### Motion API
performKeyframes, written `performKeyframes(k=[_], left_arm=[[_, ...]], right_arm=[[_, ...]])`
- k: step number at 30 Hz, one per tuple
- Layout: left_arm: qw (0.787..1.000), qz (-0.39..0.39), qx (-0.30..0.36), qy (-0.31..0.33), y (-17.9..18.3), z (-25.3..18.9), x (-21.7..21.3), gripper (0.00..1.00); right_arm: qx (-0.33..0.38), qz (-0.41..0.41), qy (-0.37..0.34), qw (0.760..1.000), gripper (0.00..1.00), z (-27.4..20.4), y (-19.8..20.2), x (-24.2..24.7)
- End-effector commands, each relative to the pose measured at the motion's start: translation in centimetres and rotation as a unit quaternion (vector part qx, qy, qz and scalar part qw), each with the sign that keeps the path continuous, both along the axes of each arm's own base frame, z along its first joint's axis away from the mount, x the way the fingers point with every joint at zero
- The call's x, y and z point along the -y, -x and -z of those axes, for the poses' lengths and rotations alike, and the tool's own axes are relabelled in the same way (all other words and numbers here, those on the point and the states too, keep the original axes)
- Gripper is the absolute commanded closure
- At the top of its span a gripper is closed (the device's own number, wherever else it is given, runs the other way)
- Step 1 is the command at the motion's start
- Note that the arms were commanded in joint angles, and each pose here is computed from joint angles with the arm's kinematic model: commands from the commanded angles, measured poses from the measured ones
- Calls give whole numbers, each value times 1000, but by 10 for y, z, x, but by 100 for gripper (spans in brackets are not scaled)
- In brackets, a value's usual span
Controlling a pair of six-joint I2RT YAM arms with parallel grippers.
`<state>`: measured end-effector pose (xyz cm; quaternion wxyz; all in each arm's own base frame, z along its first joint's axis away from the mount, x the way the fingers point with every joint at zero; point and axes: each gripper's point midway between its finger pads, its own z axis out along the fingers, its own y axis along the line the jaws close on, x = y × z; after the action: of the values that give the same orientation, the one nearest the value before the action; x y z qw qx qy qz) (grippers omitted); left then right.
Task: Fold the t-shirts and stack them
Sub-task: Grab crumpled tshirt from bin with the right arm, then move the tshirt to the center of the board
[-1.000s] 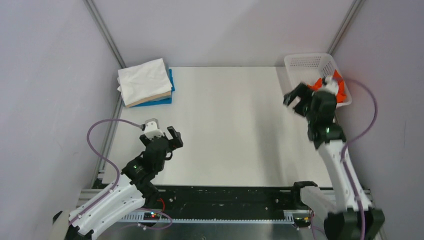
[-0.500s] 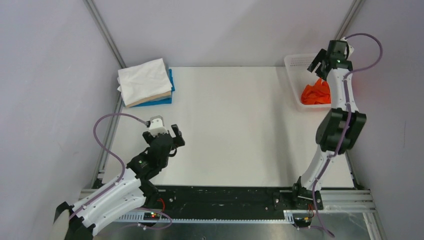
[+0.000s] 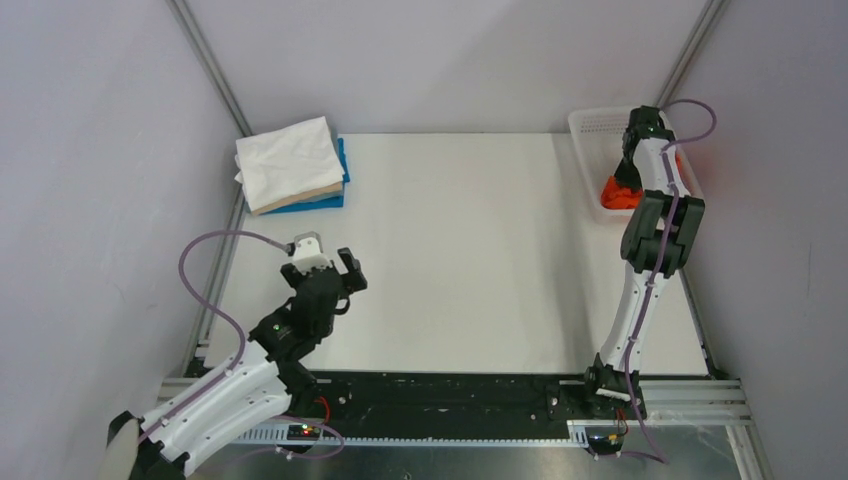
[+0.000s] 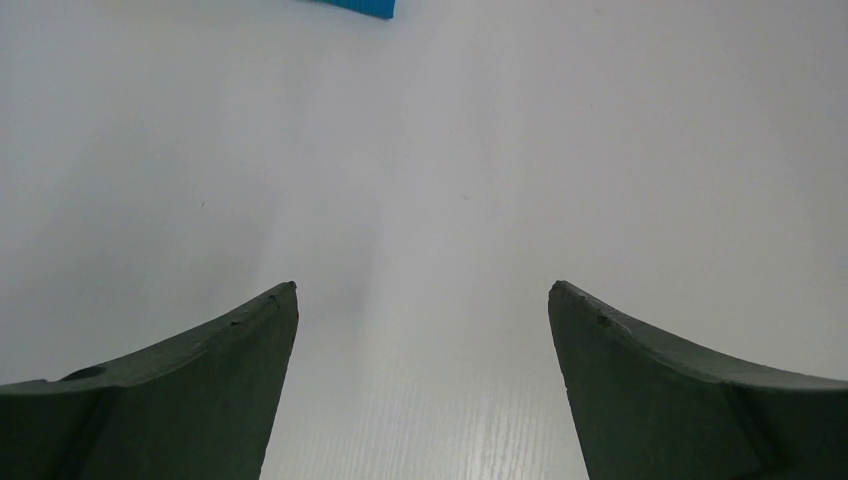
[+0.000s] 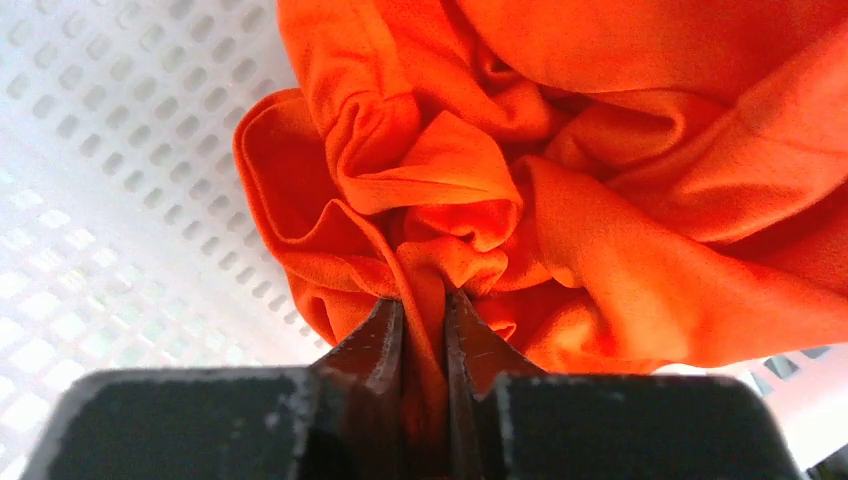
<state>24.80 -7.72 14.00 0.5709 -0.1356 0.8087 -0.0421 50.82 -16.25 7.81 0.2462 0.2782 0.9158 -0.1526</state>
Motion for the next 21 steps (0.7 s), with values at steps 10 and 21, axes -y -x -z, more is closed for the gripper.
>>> performKeyframes(k=[10, 21], left_arm=[[994, 13, 74, 79, 9, -30, 1, 2], [989, 46, 79, 120, 18, -30, 10, 2]], right_arm=[[347, -153, 29, 925, 100, -316, -2, -94], [519, -398, -71, 753, 100, -457, 127, -299]])
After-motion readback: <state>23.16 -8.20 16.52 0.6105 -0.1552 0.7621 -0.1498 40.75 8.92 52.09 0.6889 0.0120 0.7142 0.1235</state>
